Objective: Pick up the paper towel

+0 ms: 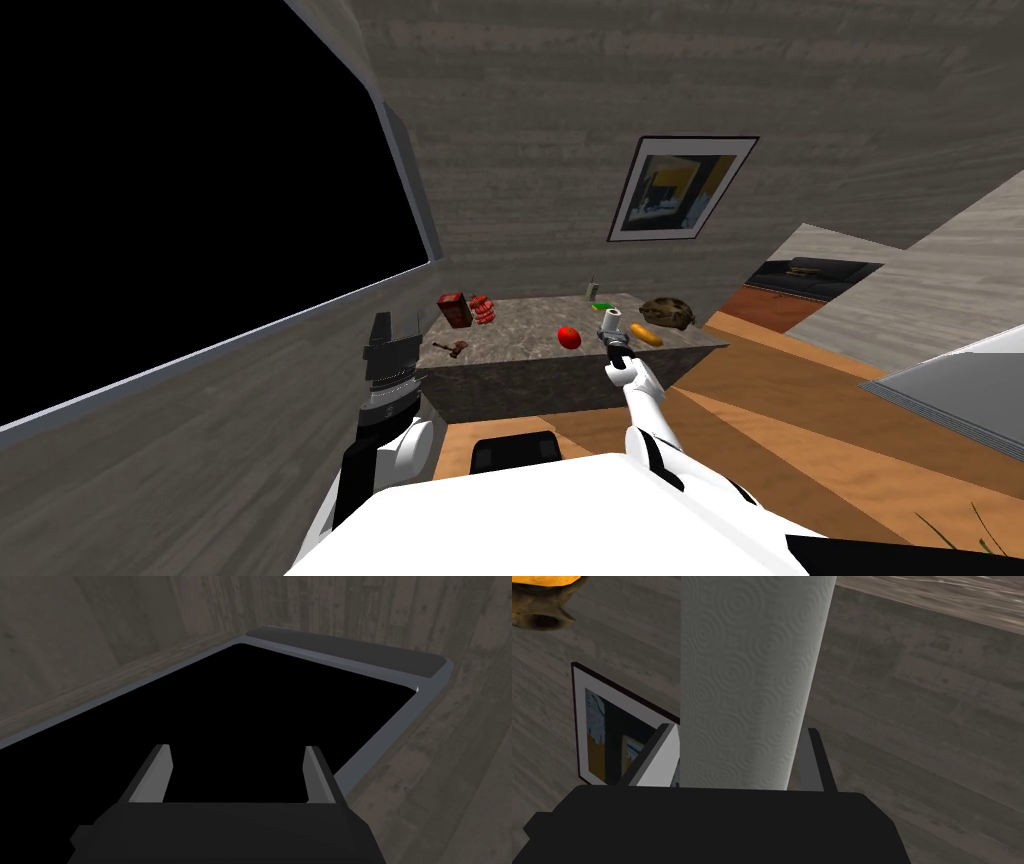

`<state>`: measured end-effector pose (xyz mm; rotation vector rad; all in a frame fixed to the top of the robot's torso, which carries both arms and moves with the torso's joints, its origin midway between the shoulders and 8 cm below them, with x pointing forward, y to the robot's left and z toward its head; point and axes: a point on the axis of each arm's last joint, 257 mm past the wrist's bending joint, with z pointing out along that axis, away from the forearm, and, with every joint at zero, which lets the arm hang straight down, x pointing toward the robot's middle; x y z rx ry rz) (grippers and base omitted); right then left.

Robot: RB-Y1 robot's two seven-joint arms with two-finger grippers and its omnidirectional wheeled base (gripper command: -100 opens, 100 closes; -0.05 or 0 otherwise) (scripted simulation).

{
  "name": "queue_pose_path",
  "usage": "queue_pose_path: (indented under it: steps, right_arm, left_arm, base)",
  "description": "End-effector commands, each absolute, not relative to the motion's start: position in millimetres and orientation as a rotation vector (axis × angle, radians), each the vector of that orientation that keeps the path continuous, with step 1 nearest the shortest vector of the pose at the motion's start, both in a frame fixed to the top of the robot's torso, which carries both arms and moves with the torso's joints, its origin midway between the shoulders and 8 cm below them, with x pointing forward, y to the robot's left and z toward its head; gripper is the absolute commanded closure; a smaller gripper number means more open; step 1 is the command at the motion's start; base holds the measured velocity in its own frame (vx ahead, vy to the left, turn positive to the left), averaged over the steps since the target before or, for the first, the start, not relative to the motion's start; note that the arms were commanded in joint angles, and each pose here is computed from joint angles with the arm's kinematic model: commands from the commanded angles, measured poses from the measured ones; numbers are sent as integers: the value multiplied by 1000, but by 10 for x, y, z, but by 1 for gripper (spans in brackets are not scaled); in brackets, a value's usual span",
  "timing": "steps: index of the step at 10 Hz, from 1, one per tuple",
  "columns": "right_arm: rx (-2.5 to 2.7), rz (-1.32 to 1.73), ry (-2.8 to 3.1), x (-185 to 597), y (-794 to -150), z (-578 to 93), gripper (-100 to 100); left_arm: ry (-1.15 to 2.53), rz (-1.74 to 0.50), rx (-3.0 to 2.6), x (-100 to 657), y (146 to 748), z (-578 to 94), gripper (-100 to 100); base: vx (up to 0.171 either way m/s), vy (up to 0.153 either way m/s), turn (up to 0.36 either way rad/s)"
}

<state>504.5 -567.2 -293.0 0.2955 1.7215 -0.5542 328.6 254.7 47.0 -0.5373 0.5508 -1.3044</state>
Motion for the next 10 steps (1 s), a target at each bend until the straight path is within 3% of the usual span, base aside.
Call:
queue_pose_path:
  steps: [1,10]
  right_arm:
    - [316,-549,1740,5027,-5682,-3013,100]
    - [353,-593,1786,4876,-5658,-3138,100]
  left_arm:
    - [551,-1304,-537,3286,2547,470,0]
    - [551,-1304,-537,3286,2547,469,0]
  base:
    - [-19,-34,21]
    - [-14,-17,40]
